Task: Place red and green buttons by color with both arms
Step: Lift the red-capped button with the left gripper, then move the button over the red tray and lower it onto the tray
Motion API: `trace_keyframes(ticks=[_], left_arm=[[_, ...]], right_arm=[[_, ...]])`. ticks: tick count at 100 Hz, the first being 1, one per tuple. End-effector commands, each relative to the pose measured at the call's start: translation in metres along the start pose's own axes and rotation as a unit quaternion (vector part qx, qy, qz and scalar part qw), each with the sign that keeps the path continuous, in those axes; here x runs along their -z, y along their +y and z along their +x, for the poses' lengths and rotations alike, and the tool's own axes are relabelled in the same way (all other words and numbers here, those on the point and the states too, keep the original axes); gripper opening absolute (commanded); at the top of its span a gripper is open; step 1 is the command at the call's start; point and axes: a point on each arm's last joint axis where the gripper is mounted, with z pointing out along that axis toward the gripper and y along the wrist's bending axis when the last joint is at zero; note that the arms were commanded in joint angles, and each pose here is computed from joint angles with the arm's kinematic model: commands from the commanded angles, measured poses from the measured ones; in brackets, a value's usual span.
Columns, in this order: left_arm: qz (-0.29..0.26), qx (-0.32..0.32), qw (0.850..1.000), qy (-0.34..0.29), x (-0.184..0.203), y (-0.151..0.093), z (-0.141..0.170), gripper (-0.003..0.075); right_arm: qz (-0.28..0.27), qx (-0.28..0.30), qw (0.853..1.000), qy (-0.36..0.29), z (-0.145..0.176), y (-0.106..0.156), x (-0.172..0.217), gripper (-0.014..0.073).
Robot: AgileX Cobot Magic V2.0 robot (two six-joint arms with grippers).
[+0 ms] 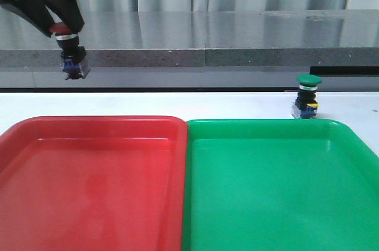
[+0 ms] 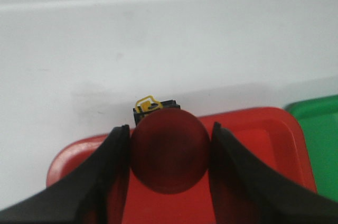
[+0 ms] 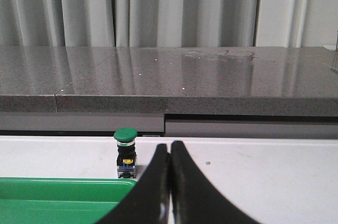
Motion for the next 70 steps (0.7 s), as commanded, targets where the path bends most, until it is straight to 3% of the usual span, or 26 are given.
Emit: trace_keyframes(ticks=[1, 19, 45, 70], left_arm=[[0.019, -0.012, 0.999, -0.036, 0.022, -0.016, 0.004, 0.0008], [0.03, -0.007, 0.999, -0.03, 0.007, -0.029, 0.035, 0.0008], [0.024, 0.017, 0.999, 0.03, -0.016, -0.032, 0.082, 0.0008], [0.032, 0.004, 0.999, 0.016, -0.025, -0.039, 0.091, 0.001]], right_arm=[[0.002, 0.006, 0.998, -0.06, -0.015, 0.0, 0.002, -0.0064], [0.002, 0.006, 0.998, -0.06, -0.015, 0.0, 0.002, -0.0064], [0.002, 0.006, 0.998, -0.06, -0.015, 0.0, 0.002, -0.0064], [0.002, 0.006, 0.998, -0.06, -0.015, 0.0, 0.002, -0.0064]])
